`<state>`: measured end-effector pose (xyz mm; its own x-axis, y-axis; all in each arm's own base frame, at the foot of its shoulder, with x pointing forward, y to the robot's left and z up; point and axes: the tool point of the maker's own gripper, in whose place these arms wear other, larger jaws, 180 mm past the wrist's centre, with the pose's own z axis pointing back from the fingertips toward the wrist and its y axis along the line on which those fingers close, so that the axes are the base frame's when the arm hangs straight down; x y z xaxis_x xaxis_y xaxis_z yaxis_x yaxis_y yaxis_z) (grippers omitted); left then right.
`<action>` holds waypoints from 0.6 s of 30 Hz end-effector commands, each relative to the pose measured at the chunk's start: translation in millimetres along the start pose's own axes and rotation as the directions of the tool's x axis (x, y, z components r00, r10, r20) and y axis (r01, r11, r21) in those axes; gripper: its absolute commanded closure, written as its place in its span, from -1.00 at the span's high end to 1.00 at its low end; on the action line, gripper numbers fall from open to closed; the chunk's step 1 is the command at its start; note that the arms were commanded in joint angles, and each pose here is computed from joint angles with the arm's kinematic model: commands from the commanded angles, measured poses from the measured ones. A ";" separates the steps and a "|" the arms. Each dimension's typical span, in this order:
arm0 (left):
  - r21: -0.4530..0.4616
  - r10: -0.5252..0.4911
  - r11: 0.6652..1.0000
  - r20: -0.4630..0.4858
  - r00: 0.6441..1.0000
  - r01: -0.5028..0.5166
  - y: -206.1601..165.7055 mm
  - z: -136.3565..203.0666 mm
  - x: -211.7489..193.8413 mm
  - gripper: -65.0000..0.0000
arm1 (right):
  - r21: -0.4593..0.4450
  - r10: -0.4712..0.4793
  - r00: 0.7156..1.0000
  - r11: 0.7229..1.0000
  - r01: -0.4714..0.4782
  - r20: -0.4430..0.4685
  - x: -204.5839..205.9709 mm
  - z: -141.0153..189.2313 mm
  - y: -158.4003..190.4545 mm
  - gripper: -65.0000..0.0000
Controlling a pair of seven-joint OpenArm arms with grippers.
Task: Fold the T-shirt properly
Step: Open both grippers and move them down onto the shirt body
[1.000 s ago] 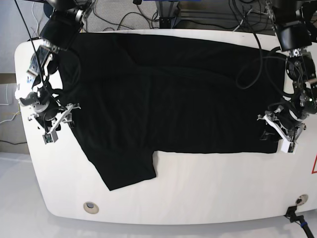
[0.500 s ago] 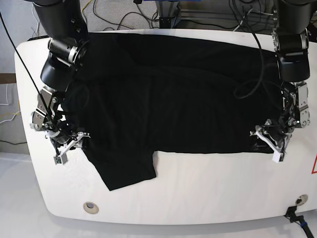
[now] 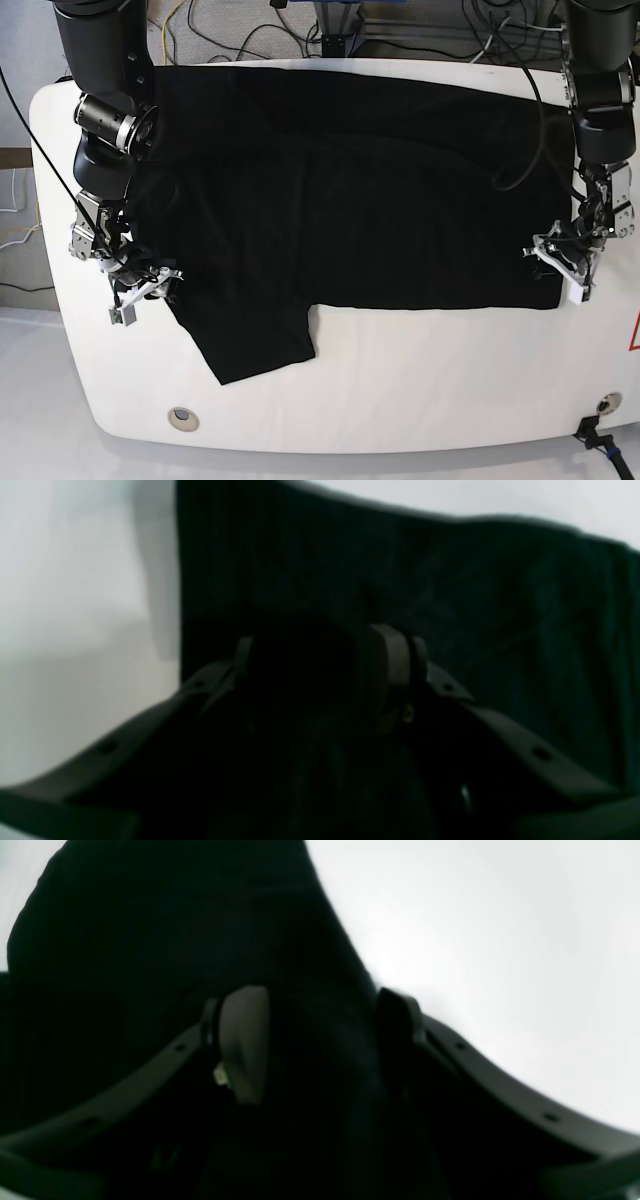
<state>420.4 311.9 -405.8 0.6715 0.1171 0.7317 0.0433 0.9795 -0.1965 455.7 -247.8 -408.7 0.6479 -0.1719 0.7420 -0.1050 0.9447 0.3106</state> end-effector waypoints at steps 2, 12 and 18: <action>0.018 0.007 1.000 0.039 0.999 -0.008 9.9 2.7 23.1 -0.17 | -0.011 0.017 0.999 1.000 -0.017 0.051 20.2 2.0 -1.7 0.03; 0.024 0.014 1.000 0.049 0.999 -0.015 13.7 3.9 30.0 -0.17 | -0.001 0.020 0.999 1.000 -0.020 0.042 15.8 0.8 1.3 0.02; 0.024 0.016 1.000 0.047 0.999 -0.017 13.9 3.9 28.4 -0.17 | 0.004 0.048 0.999 0.999 -0.048 0.005 2.3 -0.9 3.7 -0.36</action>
<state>420.9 320.0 -410.8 0.6898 0.1378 0.7108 0.0100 0.9798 -0.1997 449.1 -239.0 -418.5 0.6525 -0.1456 0.7437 -0.1261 0.9468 0.2960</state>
